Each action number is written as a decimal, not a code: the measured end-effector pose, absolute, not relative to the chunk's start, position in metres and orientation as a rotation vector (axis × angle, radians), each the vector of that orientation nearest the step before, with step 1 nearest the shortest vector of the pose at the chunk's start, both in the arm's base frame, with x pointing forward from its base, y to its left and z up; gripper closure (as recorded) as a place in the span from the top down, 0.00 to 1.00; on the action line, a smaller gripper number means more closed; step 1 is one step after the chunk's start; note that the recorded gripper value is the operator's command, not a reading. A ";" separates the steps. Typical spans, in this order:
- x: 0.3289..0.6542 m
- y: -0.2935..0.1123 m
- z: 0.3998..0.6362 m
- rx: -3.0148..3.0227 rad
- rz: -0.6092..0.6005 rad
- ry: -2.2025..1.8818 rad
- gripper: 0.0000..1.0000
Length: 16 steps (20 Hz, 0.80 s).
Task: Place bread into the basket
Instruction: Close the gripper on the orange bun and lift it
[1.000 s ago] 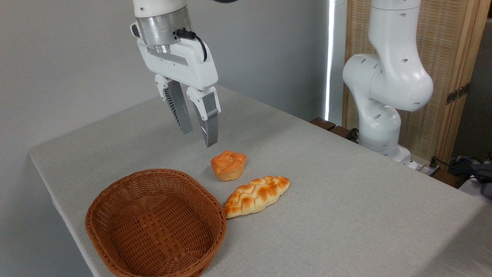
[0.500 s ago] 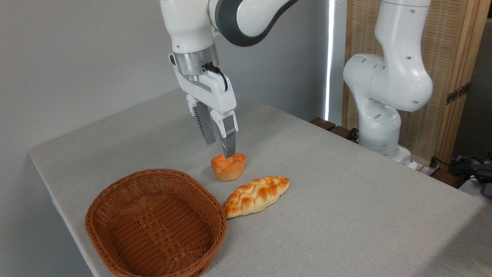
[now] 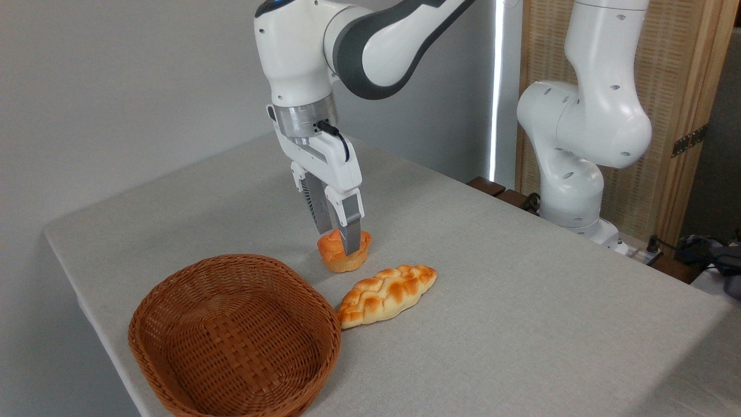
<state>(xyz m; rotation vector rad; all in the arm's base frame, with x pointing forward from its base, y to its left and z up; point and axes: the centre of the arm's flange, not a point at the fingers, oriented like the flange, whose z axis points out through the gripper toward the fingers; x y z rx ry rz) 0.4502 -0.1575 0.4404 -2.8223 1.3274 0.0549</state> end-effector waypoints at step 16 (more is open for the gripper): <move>0.444 -0.161 0.423 -2.811 0.044 1.343 0.27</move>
